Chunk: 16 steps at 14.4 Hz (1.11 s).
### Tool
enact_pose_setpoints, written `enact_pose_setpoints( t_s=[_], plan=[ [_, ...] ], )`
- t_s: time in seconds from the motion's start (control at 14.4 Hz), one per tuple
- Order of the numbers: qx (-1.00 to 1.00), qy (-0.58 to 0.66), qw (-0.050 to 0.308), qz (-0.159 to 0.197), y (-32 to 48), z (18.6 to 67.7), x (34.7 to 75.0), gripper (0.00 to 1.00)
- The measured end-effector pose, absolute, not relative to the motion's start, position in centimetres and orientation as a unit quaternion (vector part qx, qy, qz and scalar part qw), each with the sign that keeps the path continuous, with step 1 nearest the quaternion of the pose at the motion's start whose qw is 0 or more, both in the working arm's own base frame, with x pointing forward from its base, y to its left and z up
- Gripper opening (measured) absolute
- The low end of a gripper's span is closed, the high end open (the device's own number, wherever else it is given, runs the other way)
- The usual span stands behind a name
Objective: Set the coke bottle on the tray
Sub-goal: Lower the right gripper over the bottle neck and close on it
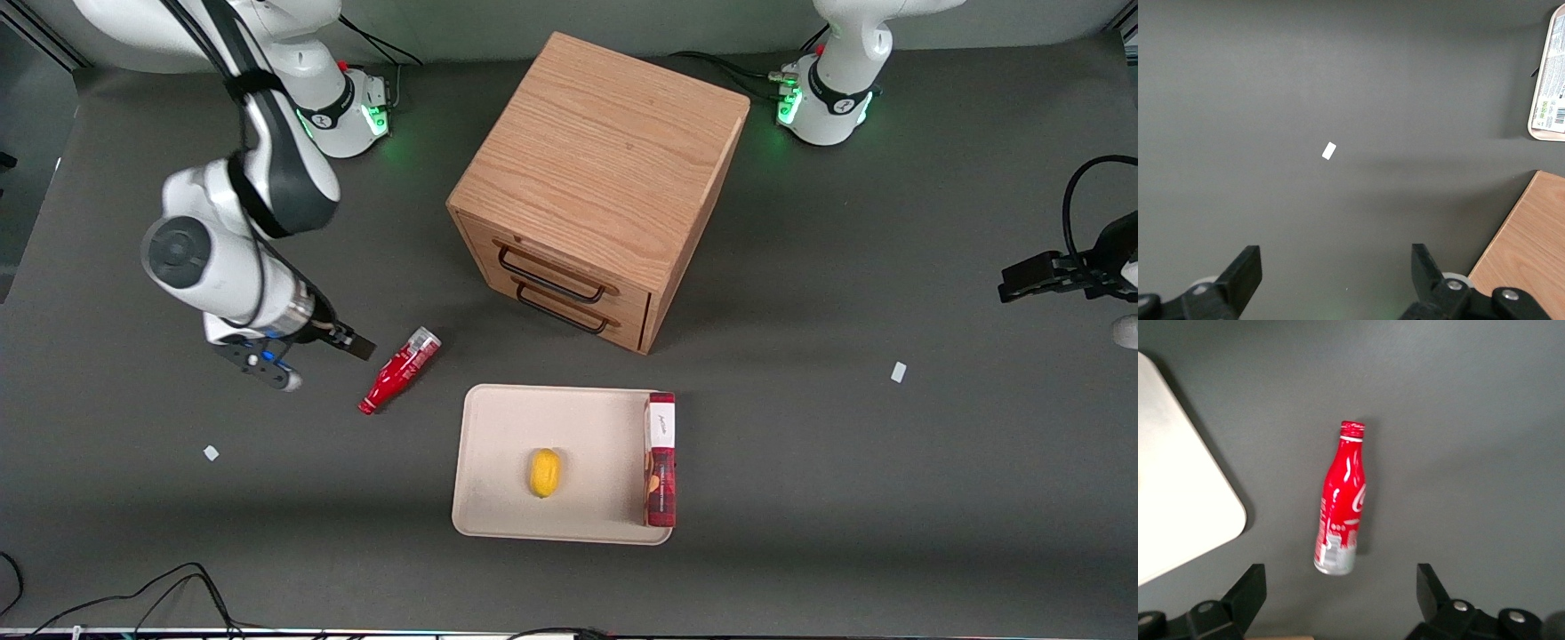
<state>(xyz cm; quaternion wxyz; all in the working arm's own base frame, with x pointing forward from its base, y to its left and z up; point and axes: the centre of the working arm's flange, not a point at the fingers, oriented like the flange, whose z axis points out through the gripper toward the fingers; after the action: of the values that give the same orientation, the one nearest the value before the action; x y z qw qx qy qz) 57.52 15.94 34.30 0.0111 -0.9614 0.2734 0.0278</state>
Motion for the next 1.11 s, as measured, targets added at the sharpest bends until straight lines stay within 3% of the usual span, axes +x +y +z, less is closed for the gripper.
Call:
enact_pose_setpoints(
  t_s=[0.42, 0.83, 1.11],
  plan=[
    [-0.948, 0.316, 0.009, 0.031, 16.1, 24.6, 57.3, 1.00],
    [-0.945, 0.326, 0.015, 0.022, 16.5, 19.3, 57.0, 1.00],
    [-0.945, 0.326, 0.016, 0.019, 17.0, 18.3, 56.7, 0.98]
  ],
)
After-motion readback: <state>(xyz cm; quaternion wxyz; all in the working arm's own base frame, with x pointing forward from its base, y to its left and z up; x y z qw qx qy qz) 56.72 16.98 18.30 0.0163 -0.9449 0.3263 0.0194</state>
